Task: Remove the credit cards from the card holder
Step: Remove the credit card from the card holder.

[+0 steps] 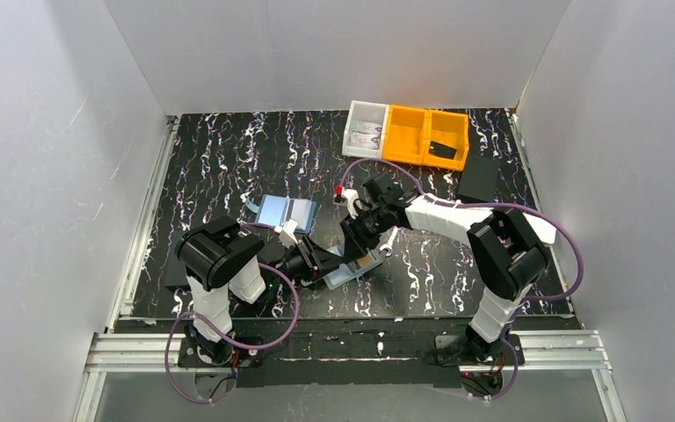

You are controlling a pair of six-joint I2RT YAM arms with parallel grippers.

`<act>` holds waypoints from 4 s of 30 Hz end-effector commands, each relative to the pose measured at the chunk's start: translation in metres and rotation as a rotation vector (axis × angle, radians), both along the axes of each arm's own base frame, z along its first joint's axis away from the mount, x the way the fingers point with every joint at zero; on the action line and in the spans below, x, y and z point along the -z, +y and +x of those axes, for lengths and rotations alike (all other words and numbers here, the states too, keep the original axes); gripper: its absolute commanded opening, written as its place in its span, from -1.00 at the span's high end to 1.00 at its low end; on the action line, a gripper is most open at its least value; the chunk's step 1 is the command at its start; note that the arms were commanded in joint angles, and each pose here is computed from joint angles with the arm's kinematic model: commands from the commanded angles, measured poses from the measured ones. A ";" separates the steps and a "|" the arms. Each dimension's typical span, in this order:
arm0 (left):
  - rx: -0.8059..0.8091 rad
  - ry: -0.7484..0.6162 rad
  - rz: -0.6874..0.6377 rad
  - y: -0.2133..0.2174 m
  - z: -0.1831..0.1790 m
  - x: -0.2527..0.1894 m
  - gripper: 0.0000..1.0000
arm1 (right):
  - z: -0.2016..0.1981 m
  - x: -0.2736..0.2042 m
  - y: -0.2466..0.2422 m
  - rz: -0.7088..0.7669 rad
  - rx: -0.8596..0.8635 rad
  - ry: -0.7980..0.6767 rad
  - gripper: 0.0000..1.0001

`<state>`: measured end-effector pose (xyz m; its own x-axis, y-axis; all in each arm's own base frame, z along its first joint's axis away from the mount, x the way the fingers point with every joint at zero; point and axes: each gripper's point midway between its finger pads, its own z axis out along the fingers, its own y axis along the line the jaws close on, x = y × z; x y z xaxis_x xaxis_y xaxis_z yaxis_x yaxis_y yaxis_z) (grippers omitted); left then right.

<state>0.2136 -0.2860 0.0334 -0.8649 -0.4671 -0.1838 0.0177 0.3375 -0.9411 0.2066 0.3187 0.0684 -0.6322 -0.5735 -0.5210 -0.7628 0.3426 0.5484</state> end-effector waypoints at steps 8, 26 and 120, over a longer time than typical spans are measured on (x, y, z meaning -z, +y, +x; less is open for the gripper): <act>-0.013 0.081 0.114 0.013 -0.011 0.035 0.10 | 0.022 -0.014 -0.003 0.020 0.054 -0.066 0.40; -0.033 0.029 0.060 0.009 -0.003 0.011 0.08 | 0.018 0.003 -0.011 0.074 0.111 0.180 0.97; -0.064 -0.120 -0.181 -0.019 0.033 -0.088 0.76 | 0.013 -0.007 -0.005 0.292 0.220 0.539 0.97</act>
